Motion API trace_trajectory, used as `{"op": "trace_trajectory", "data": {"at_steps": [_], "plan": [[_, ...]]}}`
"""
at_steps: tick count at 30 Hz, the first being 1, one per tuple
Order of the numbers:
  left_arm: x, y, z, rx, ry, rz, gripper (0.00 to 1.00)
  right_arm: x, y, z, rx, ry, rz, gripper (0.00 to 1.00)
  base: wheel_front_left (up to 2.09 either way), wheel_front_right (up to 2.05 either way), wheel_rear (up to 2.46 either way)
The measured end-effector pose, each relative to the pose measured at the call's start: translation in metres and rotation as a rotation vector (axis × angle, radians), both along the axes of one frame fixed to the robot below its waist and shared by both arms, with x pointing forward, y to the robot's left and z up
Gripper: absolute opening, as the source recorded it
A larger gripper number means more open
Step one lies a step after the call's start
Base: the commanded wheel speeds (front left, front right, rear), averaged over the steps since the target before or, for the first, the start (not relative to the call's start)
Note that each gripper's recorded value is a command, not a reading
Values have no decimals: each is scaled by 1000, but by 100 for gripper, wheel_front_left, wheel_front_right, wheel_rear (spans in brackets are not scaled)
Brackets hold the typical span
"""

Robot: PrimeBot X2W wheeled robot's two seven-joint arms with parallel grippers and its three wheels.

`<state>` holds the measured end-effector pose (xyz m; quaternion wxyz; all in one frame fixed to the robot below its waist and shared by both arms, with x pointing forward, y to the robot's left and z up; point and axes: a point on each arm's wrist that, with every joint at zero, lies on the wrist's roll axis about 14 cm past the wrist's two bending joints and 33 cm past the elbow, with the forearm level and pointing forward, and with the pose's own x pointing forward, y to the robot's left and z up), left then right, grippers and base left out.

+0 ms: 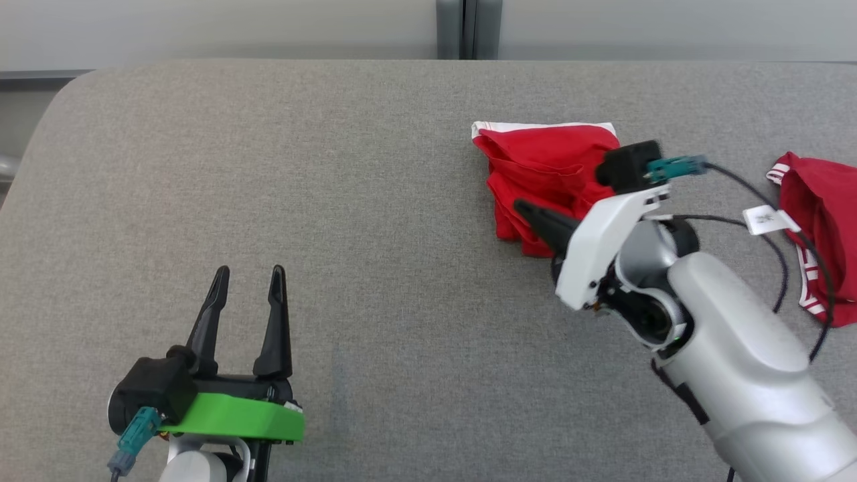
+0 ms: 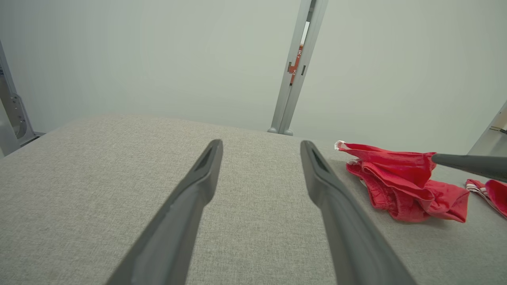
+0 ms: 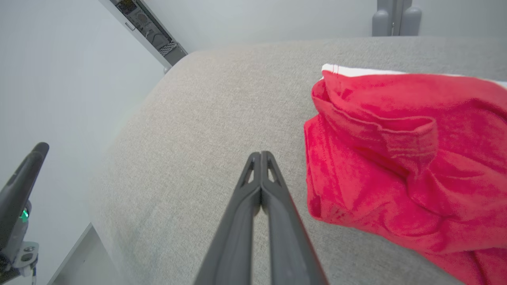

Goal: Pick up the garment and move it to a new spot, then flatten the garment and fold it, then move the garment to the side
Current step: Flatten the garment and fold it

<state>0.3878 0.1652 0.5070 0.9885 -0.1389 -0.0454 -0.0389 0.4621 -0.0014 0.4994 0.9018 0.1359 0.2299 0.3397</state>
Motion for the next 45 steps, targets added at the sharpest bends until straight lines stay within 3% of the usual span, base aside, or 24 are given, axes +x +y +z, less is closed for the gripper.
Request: {"op": "trace_trajectory", "data": {"at_steps": [5,9,15,23,28,45], "plan": [[-4,-2,2,1,-6,-6,100,31,-64,47,43,-208,-213,0,0,0,0],[-3,-6,2,-1,-5,-17,100,45,-111,41,-59,-263,-336,0,0,0,0],[4,-9,-4,-1,8,-28,100,72,-132,23,-198,-331,-378,0,0,0,0],[7,6,-14,6,40,16,100,89,-94,-38,-306,-213,-252,0,0,0,0],[6,16,-20,11,60,45,100,79,-65,-74,-301,-101,-174,0,0,0,0],[8,8,-12,1,35,20,100,12,-1,-90,-236,-23,32,0,0,0,0]]}}
